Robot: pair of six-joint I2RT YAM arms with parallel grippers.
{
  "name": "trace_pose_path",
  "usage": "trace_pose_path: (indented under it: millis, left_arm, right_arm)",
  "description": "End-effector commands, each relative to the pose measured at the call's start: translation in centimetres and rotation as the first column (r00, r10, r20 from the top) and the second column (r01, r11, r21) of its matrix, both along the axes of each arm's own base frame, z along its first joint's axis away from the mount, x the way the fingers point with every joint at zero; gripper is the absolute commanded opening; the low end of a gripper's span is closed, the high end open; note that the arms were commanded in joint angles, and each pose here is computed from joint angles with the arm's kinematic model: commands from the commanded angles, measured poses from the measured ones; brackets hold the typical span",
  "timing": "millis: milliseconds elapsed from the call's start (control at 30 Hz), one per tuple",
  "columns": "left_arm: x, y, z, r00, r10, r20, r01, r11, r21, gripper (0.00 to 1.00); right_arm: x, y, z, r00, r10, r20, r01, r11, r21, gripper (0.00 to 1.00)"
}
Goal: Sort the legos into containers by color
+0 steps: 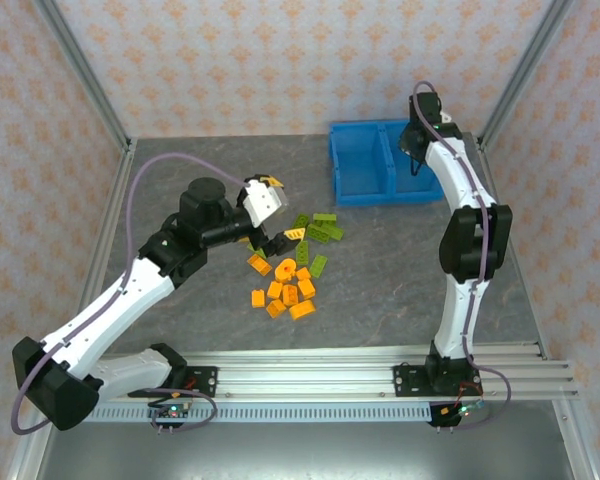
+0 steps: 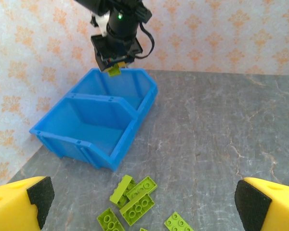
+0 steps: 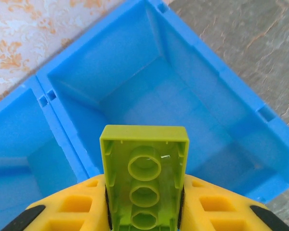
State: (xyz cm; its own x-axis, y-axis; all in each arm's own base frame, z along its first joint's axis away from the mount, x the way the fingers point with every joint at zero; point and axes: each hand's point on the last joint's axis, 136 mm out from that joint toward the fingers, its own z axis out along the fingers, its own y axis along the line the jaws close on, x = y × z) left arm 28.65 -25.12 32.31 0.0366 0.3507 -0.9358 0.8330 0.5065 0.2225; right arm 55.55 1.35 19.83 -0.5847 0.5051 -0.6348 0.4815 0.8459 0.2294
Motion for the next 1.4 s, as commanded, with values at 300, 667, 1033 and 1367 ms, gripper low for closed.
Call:
trace_pose_path:
  millis: [300,667,1033,1367]
  left_arm:
    - [0.0,0.3,-1.2,0.999,0.022,0.033,-0.022,1.0,0.002,1.0]
    - [0.0,0.6,-2.2,0.999,0.034,0.038,-0.036,0.999,0.031,1.0]
    - [-1.5,0.6,-4.5,0.998,-0.045,0.035,0.039,0.987,0.156,1.0]
    - [-2.7,1.4,-6.6,0.992,-0.116,0.057,0.094,0.949,0.302,1.0]
  right_arm:
    - [0.3,-0.6,-5.0,0.999,0.032,0.03,-0.03,0.998,-0.056,0.34]
    - [0.9,-1.7,-5.9,0.999,0.007,-0.037,-0.009,0.999,-0.047,0.55]
    - [-7.4,1.4,-1.6,0.992,0.114,0.051,-0.113,0.993,-0.013,0.55]
    - [-20.1,15.7,-3.7,0.918,0.39,-0.07,-0.364,0.901,0.237,0.63]
